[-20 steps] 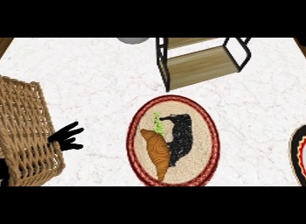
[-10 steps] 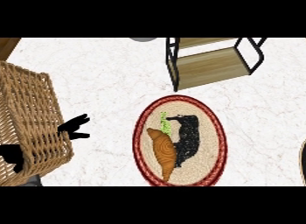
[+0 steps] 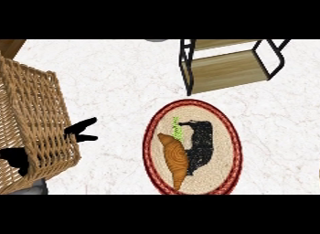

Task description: Pick the squash from the placemat and place it in the tiered shelf

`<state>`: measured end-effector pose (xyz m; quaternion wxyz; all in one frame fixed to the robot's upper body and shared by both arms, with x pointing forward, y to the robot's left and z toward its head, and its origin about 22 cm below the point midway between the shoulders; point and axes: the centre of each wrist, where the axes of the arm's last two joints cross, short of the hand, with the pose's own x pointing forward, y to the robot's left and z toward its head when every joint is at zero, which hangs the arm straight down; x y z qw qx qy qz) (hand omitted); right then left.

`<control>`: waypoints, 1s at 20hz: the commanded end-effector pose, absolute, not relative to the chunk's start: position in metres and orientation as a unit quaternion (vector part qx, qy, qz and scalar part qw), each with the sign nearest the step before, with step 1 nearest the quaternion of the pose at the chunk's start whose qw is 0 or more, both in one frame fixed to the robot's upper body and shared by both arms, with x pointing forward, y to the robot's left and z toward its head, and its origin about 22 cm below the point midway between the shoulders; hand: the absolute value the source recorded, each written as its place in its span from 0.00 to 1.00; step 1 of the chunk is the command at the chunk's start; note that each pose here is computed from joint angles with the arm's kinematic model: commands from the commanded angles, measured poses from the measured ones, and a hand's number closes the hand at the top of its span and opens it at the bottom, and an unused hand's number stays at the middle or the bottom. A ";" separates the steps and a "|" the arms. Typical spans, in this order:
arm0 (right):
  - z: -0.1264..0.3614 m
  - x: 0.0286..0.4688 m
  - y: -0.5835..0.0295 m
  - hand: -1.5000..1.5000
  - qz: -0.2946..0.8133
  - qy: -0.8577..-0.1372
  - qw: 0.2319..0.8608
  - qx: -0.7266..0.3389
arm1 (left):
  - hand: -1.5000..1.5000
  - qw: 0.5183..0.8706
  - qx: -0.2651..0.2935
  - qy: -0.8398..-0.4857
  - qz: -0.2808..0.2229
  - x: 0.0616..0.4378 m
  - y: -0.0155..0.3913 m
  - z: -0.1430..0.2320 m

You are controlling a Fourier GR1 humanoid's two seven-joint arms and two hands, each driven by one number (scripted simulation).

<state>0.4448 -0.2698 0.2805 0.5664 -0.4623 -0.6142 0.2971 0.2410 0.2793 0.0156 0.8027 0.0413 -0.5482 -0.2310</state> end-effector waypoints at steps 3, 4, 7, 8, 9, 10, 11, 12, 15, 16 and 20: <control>0.271 0.465 -0.247 1.00 0.327 -0.597 0.587 -0.438 | 0.50 0.775 0.025 -0.607 -0.175 0.256 0.266 0.008; 0.262 0.464 -0.258 1.00 0.334 -0.604 0.587 -0.423 | 0.50 0.773 0.033 -0.610 -0.169 0.241 0.269 -0.002; 0.238 0.471 -0.234 1.00 0.243 -0.637 0.680 -0.268 | 0.50 0.773 0.031 -0.609 -0.176 0.250 0.272 0.017; 0.236 0.472 -0.239 0.00 0.195 -0.644 0.703 -0.231 | 0.50 0.775 0.024 -0.606 -0.177 0.250 0.272 0.016; 0.218 0.472 -0.248 0.00 0.177 -0.637 0.722 -0.204 | 0.50 0.773 0.030 -0.610 -0.173 0.244 0.276 0.012; 0.230 0.475 -0.231 0.00 0.164 -0.643 0.728 -0.173 | 0.50 0.774 0.031 -0.609 -0.169 0.250 0.274 0.017; 0.223 0.474 -0.252 0.00 0.140 -0.651 0.728 -0.165 | 0.50 0.776 0.024 -0.606 -0.173 0.247 0.272 0.015; 0.231 0.477 -0.234 0.00 0.133 -0.650 0.736 -0.134 | 0.50 0.769 0.031 -0.613 -0.179 0.252 0.274 0.021; 0.239 0.479 -0.231 0.00 0.073 -0.677 0.725 -0.102 | 0.50 0.772 0.030 -0.611 -0.175 0.242 0.276 0.014; 0.228 0.478 -0.242 0.00 0.051 -0.691 0.715 -0.100 | 0.50 0.770 0.033 -0.616 -0.166 0.249 0.280 0.021; 0.245 0.477 -0.255 0.00 -0.024 -0.734 0.666 -0.130 | 0.50 0.778 0.033 -0.604 -0.168 0.246 0.272 0.008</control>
